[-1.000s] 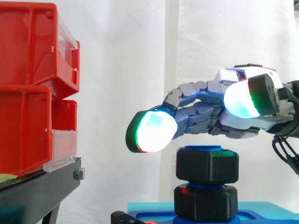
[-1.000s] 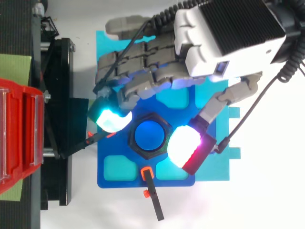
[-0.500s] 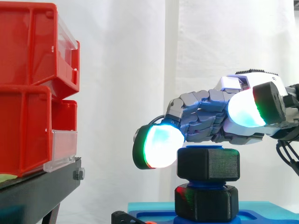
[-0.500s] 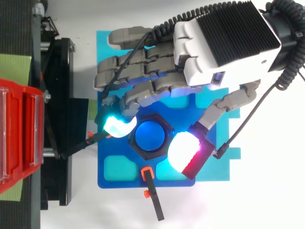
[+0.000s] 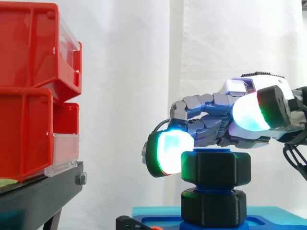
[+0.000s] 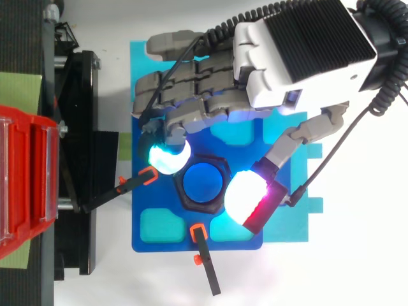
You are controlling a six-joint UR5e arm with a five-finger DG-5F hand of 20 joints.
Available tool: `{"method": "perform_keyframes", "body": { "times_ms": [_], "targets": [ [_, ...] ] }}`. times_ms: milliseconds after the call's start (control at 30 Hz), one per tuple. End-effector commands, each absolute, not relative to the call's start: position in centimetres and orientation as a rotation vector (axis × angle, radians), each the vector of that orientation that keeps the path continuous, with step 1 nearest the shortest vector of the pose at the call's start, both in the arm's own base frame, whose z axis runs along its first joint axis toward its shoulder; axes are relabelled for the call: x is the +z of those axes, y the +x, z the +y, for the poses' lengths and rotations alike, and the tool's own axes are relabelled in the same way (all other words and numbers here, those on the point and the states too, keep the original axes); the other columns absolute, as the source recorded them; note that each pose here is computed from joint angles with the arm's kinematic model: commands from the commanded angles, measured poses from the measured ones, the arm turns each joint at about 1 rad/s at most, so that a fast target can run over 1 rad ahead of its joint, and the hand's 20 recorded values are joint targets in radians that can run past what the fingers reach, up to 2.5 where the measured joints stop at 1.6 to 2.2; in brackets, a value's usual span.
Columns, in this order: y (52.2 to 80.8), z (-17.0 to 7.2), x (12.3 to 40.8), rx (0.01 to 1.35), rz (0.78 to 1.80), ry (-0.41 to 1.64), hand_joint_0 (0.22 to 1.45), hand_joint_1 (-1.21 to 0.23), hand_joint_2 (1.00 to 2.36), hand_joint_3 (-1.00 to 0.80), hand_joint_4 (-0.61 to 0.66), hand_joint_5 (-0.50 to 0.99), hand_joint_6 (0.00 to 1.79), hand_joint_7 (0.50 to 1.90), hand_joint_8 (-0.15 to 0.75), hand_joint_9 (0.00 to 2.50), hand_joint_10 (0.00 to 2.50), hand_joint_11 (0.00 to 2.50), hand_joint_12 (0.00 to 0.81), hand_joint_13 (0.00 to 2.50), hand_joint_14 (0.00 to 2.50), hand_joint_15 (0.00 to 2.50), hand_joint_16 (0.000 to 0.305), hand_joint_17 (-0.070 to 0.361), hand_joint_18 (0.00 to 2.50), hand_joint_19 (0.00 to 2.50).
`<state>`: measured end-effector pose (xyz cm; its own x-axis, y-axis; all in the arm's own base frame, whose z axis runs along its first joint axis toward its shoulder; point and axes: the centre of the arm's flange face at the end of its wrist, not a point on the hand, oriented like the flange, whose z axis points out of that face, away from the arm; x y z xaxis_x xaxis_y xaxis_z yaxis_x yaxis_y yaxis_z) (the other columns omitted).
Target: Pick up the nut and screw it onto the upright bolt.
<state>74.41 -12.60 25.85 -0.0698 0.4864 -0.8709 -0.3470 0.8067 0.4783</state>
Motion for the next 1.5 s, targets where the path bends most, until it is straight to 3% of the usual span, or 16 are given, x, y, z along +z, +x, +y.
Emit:
{"method": "perform_keyframes", "body": {
  "times_ms": [0, 67, 200, 533, 1033, 1367, 1467],
  "targets": [
    [74.3, -12.8, 25.7, 0.681, 1.498, 0.118, 0.47, -0.33, 1.0, -0.5, 0.2, -0.09, 0.73, 1.14, 0.274, 0.58, 0.0, 0.0, 0.276, 0.47, 0.0, 0.0, 0.023, 0.051, 0.05, 0.0],
    [74.2, -12.9, 25.7, 0.678, 1.5, 0.118, 0.48, -0.34, 1.0, -0.5, 0.18, -0.08, 0.74, 1.15, 0.275, 0.65, 0.0, 0.0, 0.272, 0.54, 0.0, 0.0, 0.02, 0.045, 0.12, 0.0],
    [74.2, -13.2, 25.7, 0.675, 1.5, 0.121, 0.49, -0.35, 1.0, -0.5, 0.13, -0.02, 0.76, 1.2, 0.26, 1.0, 0.0, 0.0, 0.226, 0.9, 0.0, 0.0, 0.013, 0.03, 0.49, 0.0],
    [74.1, -13.9, 25.6, 0.67, 1.498, 0.124, 0.5, -0.36, 1.0, -0.5, 0.06, 0.01, 0.79, 1.18, 0.182, 1.52, 0.0, 0.08, 0.211, 1.34, 0.01, 0.21, 0.009, 0.02, 0.91, 0.01],
    [73.9, -15.1, 25.8, 0.661, 1.485, 0.128, 0.51, -0.4, 1.0, -0.5, 0.07, 0.02, 0.79, 1.12, 0.16, 1.81, 0.01, 0.36, 0.189, 1.46, 0.01, 0.23, 0.007, 0.016, 1.07, 0.12],
    [73.4, -16.9, 25.8, 0.655, 1.484, 0.129, 0.51, -0.4, 1.0, -0.5, 0.06, 0.02, 0.79, 1.11, 0.149, 1.86, 0.01, 0.42, 0.174, 1.45, 0.01, 0.2, 0.008, 0.017, 1.11, 0.19],
    [73.3, -17.2, 25.8, 0.658, 1.485, 0.127, 0.5, -0.37, 1.0, -0.5, 0.05, 0.01, 0.79, 1.11, 0.17, 1.79, 0.01, 0.41, 0.19, 1.34, 0.0, 0.13, 0.01, 0.021, 1.01, 0.14]
  ]
}}
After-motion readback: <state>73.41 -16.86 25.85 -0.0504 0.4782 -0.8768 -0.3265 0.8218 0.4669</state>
